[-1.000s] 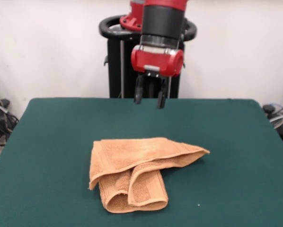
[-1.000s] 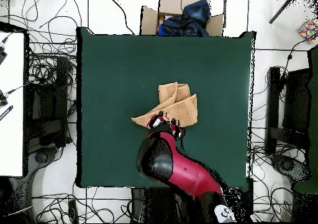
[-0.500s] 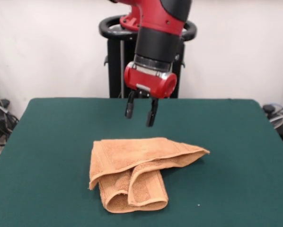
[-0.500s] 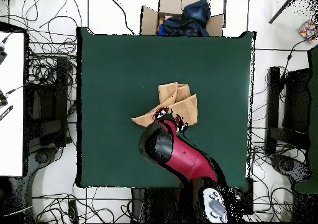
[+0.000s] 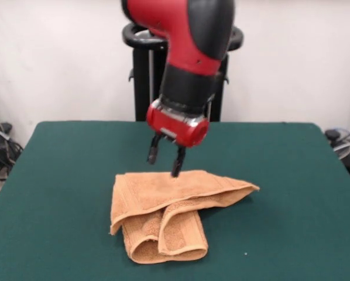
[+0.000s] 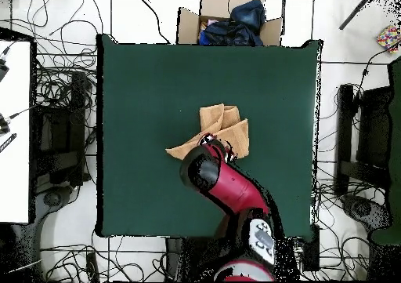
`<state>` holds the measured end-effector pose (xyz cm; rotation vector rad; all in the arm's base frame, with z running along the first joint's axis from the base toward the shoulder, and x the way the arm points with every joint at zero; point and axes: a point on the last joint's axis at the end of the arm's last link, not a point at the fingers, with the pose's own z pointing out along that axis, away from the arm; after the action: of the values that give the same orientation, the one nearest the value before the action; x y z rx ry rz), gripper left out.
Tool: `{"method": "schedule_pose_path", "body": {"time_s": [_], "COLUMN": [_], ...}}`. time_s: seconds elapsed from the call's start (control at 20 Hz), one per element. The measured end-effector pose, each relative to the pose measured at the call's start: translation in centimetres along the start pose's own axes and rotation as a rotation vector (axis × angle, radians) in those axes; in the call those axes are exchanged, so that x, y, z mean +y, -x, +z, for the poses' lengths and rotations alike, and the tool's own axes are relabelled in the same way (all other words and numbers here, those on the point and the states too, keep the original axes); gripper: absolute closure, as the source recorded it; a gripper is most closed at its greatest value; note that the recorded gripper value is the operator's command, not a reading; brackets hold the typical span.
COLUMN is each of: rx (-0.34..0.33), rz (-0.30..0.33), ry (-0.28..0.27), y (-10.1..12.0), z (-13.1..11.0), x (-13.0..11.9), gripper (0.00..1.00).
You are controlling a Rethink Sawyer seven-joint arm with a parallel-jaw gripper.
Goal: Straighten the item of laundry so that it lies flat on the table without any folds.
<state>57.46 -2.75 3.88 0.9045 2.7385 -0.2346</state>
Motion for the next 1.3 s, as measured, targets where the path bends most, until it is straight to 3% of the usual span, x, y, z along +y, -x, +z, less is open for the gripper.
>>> {"method": "schedule_pose_path", "body": {"time_s": [0.3,0.6,1.05,1.3], "rx": [0.035,0.058,0.072,0.073], "rz": [0.071,0.102,0.140,0.124], "ry": [-0.062,-0.078,-0.040,-0.015], "y": [-0.6,-1.6,-1.5,-1.4], "z": [5.7,8.6,8.3,6.2], "x": [-5.2,-7.4,-7.4,-5.1], "gripper": [0.00,0.00,0.00,0.00]}}
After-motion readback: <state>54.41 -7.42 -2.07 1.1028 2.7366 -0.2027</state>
